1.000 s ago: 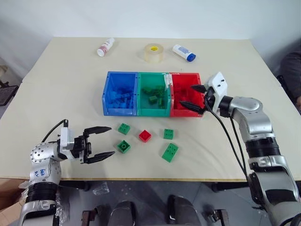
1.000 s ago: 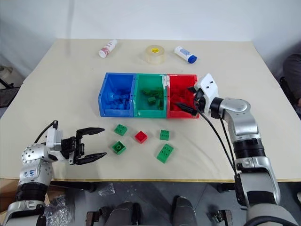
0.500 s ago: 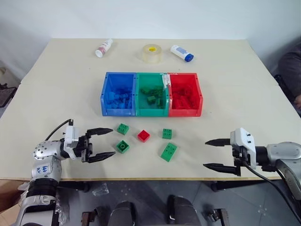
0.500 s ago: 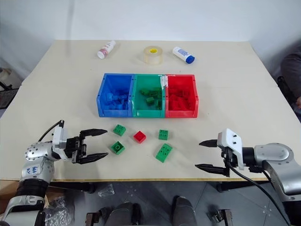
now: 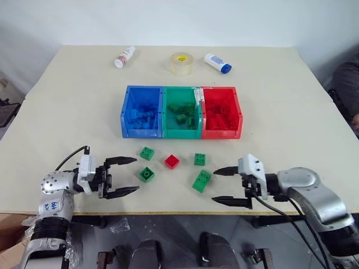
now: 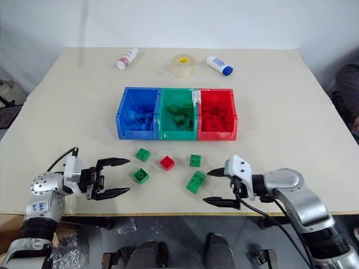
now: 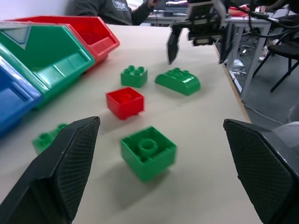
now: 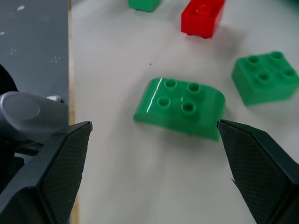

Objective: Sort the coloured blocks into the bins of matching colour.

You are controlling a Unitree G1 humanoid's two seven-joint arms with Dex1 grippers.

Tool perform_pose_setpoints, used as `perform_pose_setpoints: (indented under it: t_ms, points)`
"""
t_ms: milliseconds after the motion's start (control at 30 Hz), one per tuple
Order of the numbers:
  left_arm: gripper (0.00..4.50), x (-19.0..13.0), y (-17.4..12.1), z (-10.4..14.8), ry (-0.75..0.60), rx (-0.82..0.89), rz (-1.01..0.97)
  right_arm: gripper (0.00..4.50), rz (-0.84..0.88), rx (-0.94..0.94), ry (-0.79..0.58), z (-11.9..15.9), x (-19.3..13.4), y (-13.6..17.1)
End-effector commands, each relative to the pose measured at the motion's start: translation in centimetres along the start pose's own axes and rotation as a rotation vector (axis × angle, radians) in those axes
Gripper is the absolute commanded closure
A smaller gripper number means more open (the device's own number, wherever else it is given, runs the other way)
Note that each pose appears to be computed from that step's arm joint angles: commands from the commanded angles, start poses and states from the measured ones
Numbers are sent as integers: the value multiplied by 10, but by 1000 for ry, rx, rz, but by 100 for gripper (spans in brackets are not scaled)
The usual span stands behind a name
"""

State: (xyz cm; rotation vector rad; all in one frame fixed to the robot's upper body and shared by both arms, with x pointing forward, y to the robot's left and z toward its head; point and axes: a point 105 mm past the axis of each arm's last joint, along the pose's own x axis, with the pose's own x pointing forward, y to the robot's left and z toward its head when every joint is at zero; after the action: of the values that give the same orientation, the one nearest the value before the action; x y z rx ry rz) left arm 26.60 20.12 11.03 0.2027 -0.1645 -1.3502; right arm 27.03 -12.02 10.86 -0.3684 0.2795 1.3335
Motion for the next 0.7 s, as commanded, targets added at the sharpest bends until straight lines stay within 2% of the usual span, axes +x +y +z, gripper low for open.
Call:
perform_pose_setpoints:
  t_ms: [33, 233, 567, 700]
  points:
    - [0, -2, -5, 11, -19, 43, -21, 2, 18, -54, 20, 1, 8, -8]
    - [0, -5, -13, 12, -19, 45, 11, 2, 115, -140, 79, -4, 30, -13]
    - [0, -7, -21, 13, -10, 50, 62, 2, 155, -158, 57, -3, 46, -15]
    - [0, -8, -21, 14, -6, 50, 69, 88, 154, -159, 55, -4, 46, -15]
